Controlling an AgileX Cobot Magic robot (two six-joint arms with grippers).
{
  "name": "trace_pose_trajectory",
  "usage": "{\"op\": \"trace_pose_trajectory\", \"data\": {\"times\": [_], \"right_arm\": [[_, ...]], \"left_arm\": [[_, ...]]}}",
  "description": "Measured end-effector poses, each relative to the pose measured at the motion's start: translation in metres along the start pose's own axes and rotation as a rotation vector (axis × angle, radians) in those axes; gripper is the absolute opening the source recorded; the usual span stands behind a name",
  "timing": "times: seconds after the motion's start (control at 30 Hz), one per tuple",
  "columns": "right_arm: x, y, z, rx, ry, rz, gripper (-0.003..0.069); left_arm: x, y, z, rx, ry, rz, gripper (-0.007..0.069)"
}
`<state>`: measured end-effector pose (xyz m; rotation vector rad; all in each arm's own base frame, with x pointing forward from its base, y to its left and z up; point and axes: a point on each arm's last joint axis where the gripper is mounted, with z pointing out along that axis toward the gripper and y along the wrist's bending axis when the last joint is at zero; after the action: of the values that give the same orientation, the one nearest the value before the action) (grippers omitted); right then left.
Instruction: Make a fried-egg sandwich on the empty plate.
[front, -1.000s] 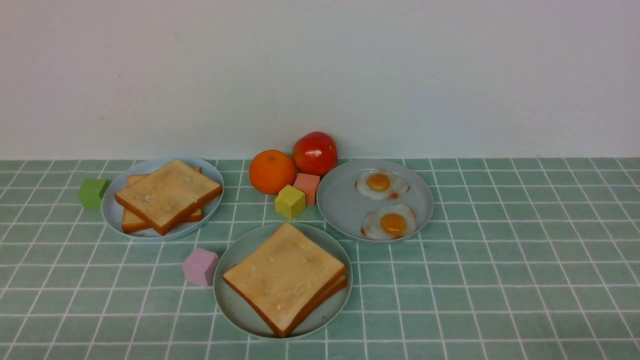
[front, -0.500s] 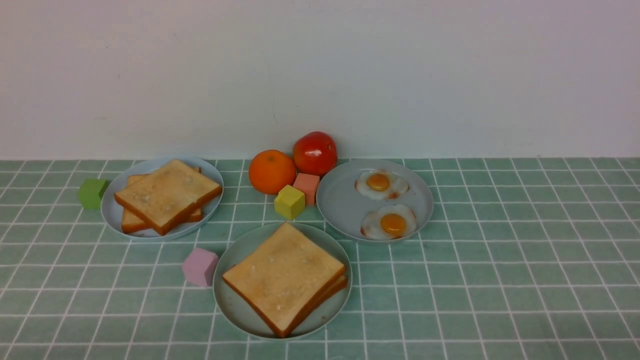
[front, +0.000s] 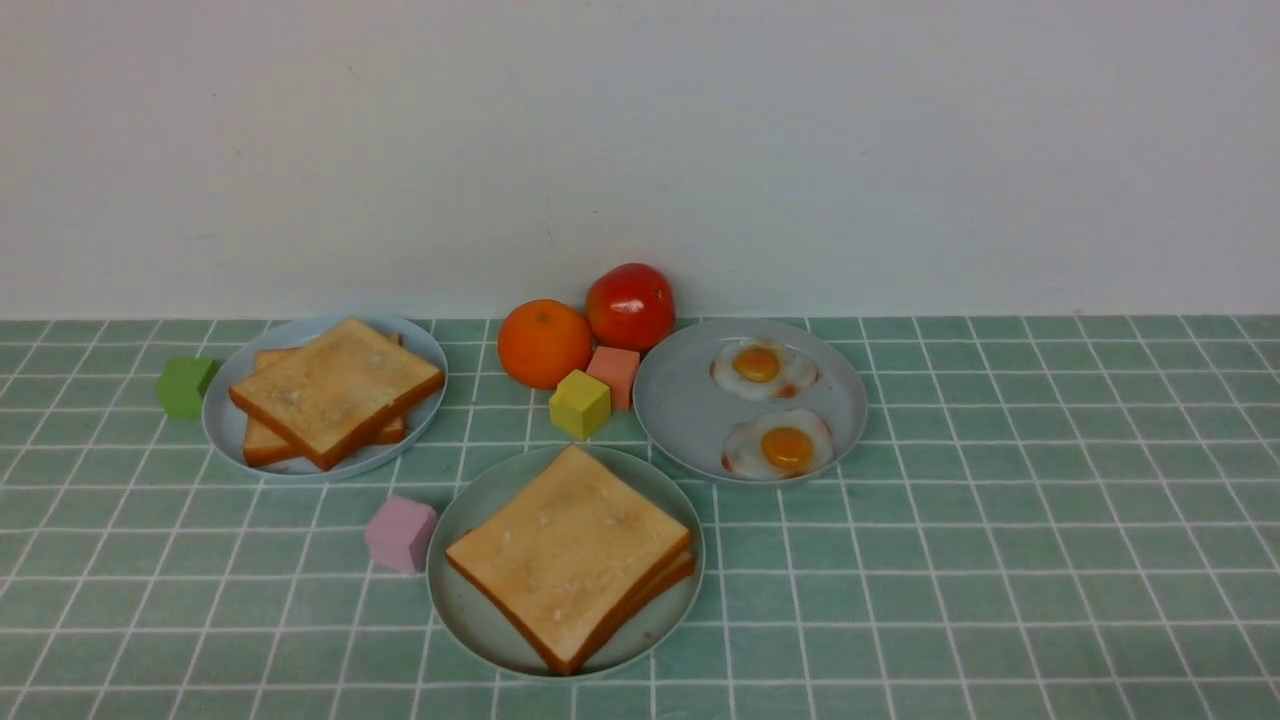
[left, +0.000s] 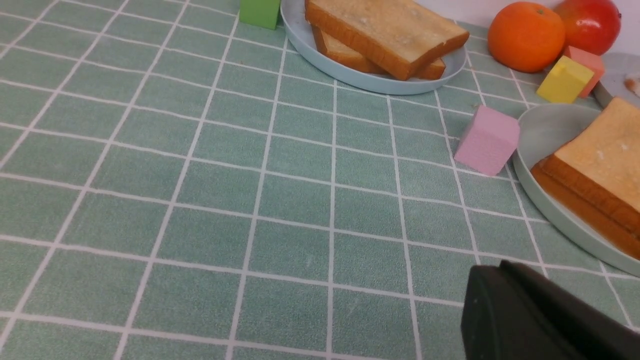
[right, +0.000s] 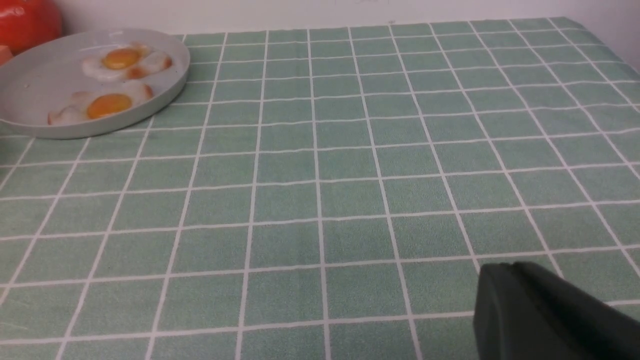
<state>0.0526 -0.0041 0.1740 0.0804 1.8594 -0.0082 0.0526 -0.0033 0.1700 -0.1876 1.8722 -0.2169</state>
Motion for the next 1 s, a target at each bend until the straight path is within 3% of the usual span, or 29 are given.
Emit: {"op": "trace_pose_trajectory", "data": {"times": [1.0], "right_arm": [[0.0,0.0,0.0,0.0,0.0,-0.001,0.0066]], "left_arm": [[0.0,0.0,0.0,0.0,0.0,0.001,0.0]]}}
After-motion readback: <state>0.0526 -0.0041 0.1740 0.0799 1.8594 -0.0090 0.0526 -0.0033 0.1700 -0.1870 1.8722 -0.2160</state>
